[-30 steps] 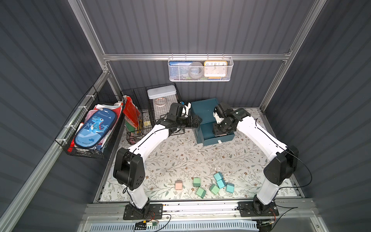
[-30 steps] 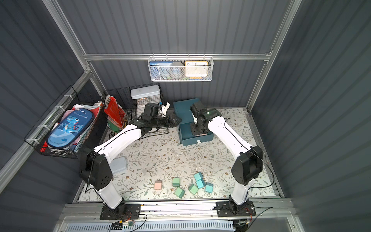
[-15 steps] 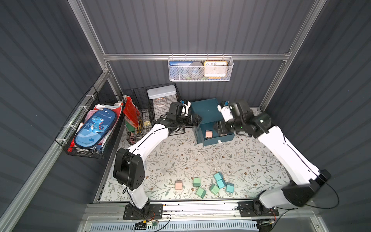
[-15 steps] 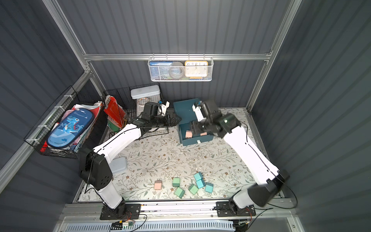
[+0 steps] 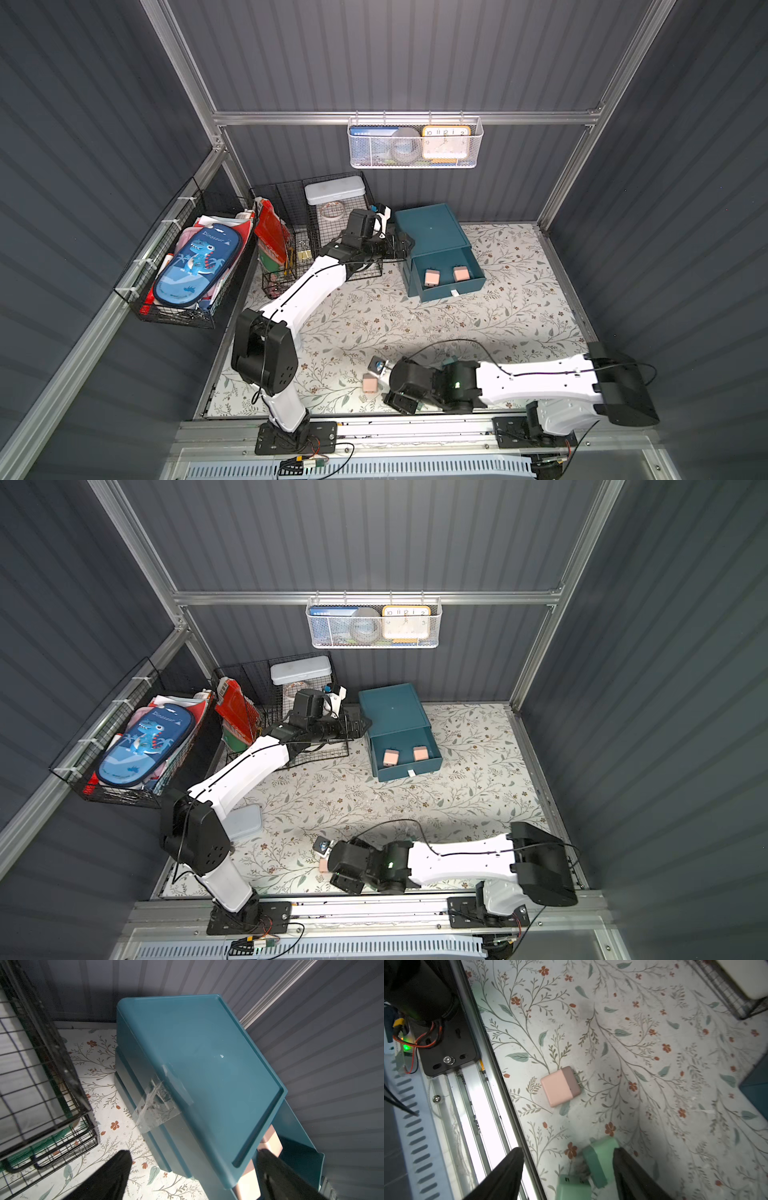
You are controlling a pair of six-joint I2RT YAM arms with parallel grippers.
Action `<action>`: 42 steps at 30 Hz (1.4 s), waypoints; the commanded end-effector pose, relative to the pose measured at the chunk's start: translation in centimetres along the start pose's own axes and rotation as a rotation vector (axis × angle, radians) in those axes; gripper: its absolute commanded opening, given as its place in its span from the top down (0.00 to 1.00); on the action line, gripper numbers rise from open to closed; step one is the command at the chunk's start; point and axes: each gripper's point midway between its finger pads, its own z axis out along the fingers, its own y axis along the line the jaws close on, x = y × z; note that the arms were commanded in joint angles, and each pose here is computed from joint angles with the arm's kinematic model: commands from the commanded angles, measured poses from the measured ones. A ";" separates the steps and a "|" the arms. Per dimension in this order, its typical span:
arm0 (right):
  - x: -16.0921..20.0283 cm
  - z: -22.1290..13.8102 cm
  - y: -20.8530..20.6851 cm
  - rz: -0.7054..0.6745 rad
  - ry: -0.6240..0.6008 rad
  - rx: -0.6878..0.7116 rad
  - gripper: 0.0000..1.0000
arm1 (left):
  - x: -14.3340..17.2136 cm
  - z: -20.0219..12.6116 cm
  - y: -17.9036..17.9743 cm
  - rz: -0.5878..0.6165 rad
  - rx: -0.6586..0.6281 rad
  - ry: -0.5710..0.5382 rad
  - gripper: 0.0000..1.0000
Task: Place the plugs into the drawer by color
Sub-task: Pick up the plug from the center of the board.
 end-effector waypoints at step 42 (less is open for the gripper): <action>-1.6 10.6 -4.8 0.136 0.018 -0.123 0.15 | -0.5 -0.9 -0.3 0.025 0.030 -0.014 0.01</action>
